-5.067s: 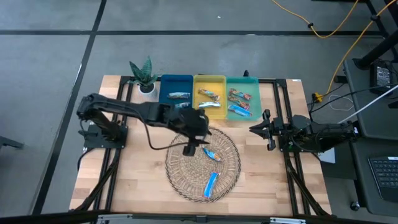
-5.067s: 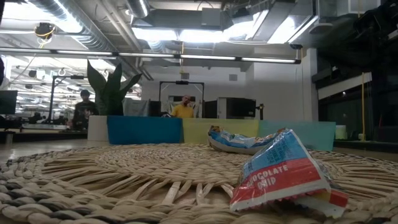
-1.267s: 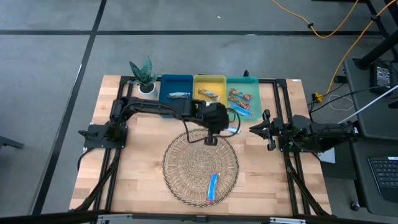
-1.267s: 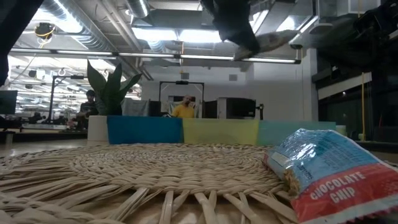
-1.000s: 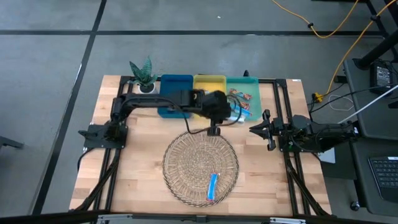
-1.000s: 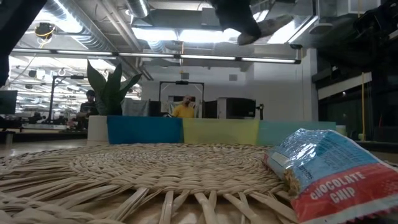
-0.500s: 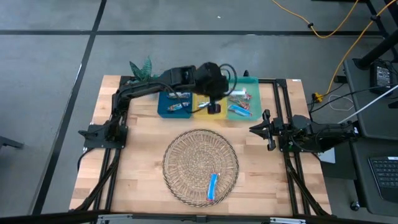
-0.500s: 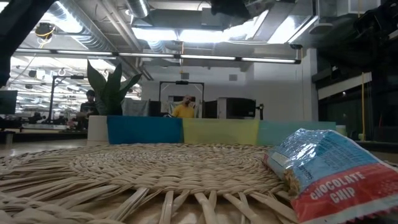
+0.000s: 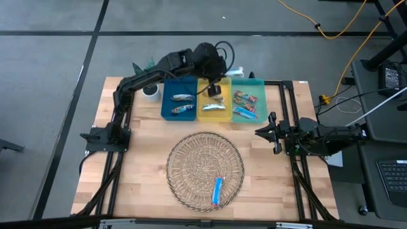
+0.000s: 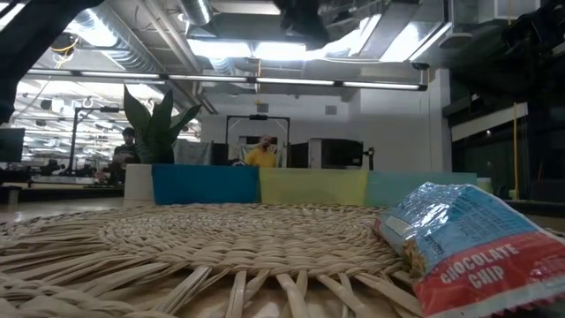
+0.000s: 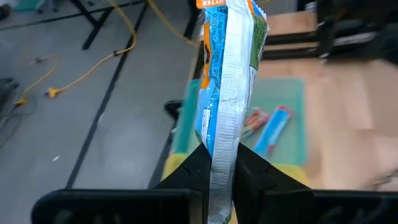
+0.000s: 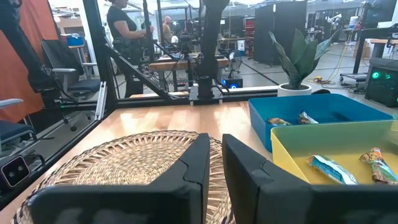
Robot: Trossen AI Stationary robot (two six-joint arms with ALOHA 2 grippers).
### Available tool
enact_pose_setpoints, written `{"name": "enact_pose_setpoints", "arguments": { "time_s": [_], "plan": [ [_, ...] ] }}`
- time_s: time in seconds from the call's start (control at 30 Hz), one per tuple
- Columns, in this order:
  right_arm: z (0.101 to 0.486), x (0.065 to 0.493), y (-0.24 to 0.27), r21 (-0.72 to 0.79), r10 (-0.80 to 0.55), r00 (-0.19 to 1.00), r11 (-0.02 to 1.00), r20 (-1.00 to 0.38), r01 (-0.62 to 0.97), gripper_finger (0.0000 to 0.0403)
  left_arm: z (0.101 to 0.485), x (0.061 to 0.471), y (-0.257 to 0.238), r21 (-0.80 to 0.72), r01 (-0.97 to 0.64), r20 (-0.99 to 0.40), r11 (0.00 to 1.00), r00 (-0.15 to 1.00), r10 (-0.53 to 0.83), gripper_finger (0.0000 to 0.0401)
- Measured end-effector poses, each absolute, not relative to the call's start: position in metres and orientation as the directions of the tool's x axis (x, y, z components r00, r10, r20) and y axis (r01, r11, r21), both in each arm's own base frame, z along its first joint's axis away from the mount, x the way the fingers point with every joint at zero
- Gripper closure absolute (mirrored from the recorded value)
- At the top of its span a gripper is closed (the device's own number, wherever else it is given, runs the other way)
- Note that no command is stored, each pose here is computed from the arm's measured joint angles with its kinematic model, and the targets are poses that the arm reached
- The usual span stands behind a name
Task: Pick and place Granola Bars by type
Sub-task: Put the yellow granola bar into the yellow bin
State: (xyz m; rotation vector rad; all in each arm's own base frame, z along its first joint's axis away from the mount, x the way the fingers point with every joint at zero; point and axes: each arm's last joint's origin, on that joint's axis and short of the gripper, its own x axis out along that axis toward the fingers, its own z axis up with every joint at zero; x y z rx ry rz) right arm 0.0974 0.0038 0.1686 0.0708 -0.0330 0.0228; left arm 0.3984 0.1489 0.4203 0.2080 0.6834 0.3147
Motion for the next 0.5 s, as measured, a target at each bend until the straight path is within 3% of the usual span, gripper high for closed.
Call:
{"name": "enact_pose_setpoints", "arguments": {
  "time_s": [0.5],
  "plan": [
    [0.169,0.097,0.004,0.070,0.021,0.999,0.997,0.033,-0.024,0.0354,0.419,0.364,0.219,0.348,-0.339,-0.591,0.874,0.645,0.485,0.0367]
  ]
}}
